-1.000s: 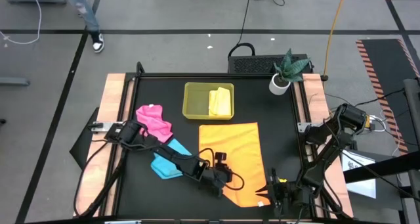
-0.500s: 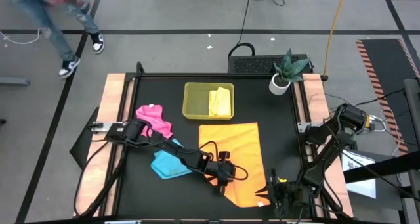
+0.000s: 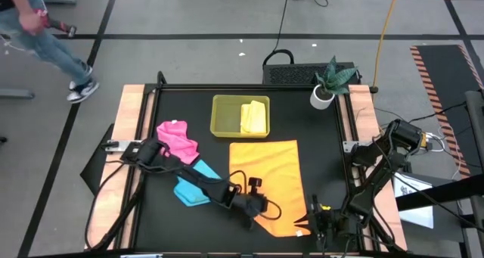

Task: Fold microfiber towels
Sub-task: Fold the orange microfiber cloth

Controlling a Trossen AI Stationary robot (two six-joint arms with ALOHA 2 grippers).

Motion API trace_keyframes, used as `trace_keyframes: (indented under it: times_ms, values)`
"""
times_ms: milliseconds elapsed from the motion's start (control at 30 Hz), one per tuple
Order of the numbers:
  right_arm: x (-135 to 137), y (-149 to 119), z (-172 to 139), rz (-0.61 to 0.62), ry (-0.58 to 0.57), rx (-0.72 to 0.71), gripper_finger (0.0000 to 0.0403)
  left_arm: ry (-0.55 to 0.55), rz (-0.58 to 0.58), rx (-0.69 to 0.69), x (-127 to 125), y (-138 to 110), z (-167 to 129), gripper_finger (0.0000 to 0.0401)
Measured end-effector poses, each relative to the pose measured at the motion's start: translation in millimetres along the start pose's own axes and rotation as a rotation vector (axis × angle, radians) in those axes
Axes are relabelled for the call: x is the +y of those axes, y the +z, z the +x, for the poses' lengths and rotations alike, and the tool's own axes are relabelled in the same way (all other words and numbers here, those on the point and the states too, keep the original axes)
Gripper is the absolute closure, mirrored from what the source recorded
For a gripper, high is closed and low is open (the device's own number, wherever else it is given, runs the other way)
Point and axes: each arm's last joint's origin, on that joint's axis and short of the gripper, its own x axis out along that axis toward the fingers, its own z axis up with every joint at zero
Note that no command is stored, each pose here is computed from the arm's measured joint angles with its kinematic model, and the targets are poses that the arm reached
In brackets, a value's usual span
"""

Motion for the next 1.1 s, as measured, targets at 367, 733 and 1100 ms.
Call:
trace_keyframes:
  times_ms: [367, 733, 1100]
  values:
    - [-6, -20, 1, -0.017, 0.153, 0.148, 0.0333, -0.034, 0.044, -0.113, -66, 19, -60, 0.0396]
    - [5, -33, -11, -0.365, 0.423, 0.291, 0.0271, -0.004, -0.004, -0.120, -104, 8, -77, 0.0397]
    - [6, -47, -4, -0.654, 0.287, 0.229, 0.0310, 0.029, -0.046, -0.101, -104, 5, -77, 0.0396]
